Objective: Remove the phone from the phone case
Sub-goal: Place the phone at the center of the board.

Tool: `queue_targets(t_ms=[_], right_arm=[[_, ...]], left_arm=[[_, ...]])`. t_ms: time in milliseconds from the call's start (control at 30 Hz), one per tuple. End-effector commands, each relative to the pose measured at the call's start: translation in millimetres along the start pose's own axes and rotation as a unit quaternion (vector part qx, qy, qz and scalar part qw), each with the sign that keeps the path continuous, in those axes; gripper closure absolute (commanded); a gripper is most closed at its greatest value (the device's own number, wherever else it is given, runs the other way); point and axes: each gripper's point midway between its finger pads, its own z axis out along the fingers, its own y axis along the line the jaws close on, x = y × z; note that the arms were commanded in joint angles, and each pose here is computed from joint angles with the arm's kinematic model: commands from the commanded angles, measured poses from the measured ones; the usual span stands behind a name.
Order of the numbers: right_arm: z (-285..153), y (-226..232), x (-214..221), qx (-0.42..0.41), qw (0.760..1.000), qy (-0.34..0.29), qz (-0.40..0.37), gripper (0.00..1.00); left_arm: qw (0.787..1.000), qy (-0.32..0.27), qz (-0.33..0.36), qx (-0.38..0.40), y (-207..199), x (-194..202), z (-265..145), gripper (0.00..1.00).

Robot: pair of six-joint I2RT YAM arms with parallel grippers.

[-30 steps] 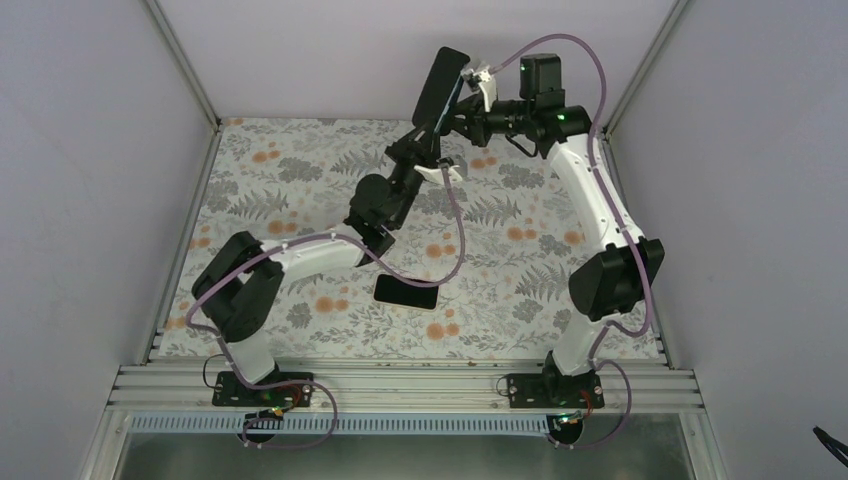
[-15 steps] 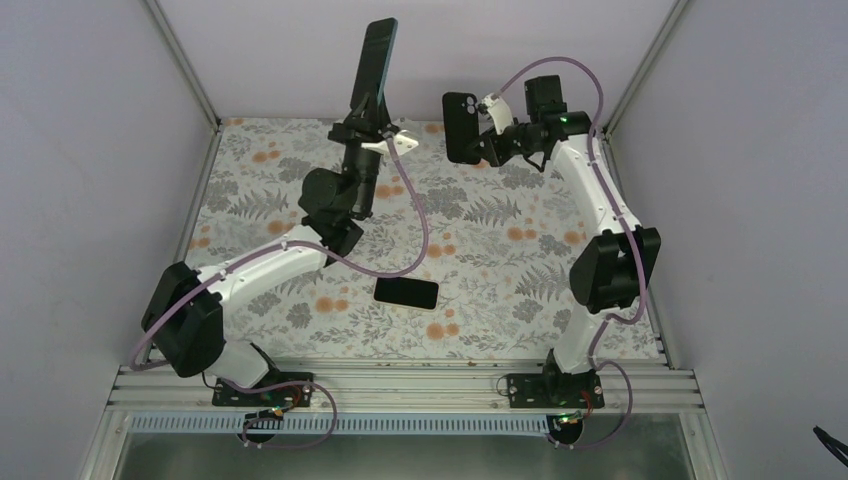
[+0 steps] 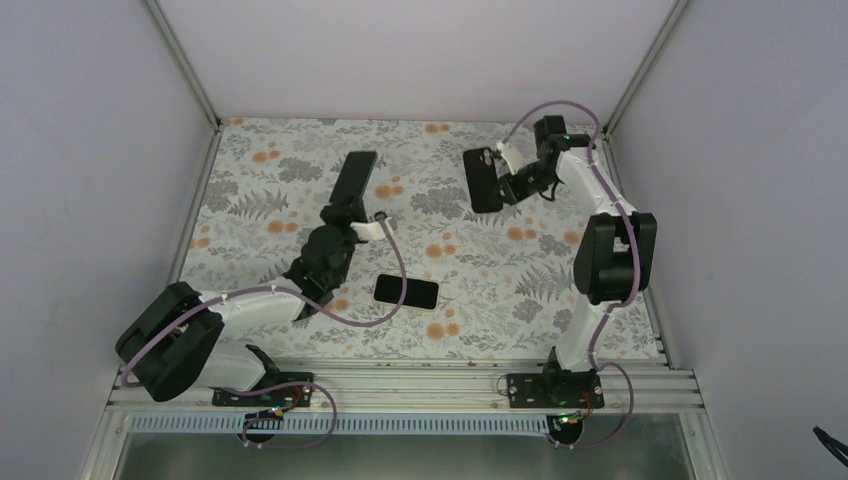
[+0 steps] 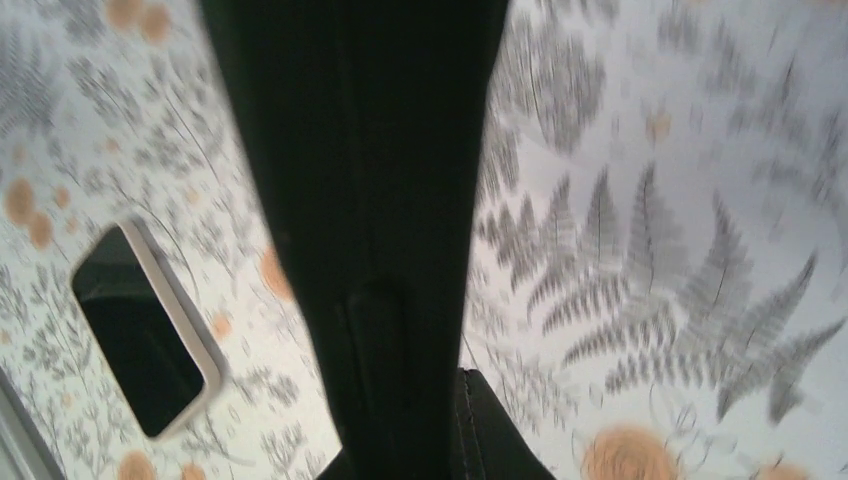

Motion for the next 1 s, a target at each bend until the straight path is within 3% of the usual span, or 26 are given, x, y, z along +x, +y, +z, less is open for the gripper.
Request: queue_targets(t_ms=[0, 267, 367, 533, 633, 700, 767, 800, 967], right_arm=[[21.3, -17.9, 53.2, -0.013, 0.997, 0.066, 0.038, 0.97], [50.3, -60.4, 98.9, 0.025, 0.986, 0.133, 0.092, 0.96], [50.2, -79.4, 105.9, 0.065, 0.981, 0.152, 0.099, 0.80], [33.2, -103.5, 112.5, 0.144, 0.970, 0.177, 0.086, 0.53], [20.1, -109.9, 124.3, 0.186, 0.957, 0.211, 0.074, 0.42], [10.4, -106.0, 128.6, 0.209, 0.949, 0.229, 0.049, 0.29], [6.8, -82.6, 127.8, 0.202, 0.949, 0.242, 0.002, 0.12], [7.4, -62.2, 127.1, 0.186, 0.950, 0.248, -0.036, 0.02], [29.9, 49.8, 114.9, 0.144, 0.932, 0.231, -0.240, 0.00]], left_arm=[[0.998, 0.054, 0.038, -0.009, -5.7, 42.0, -12.8, 0.98], [0.985, 0.101, 0.059, 0.129, -85.8, 85.1, -31.5, 0.98], [0.970, 0.099, 0.043, 0.217, -116.9, 84.5, -40.5, 0.95], [0.930, 0.084, 0.033, 0.355, -161.0, 79.0, -65.5, 0.60], [0.886, 0.093, 0.035, 0.452, -188.3, 80.7, -90.0, 0.35], [0.863, 0.107, 0.021, 0.493, -197.4, 79.7, -99.1, 0.21], [0.847, 0.115, 0.011, 0.520, -200.8, 78.2, -108.5, 0.01], [0.843, 0.113, 0.005, 0.526, -198.6, 75.1, -111.2, 0.00], [0.848, 0.080, -0.069, 0.519, -147.5, 38.4, -105.1, 0.00]])
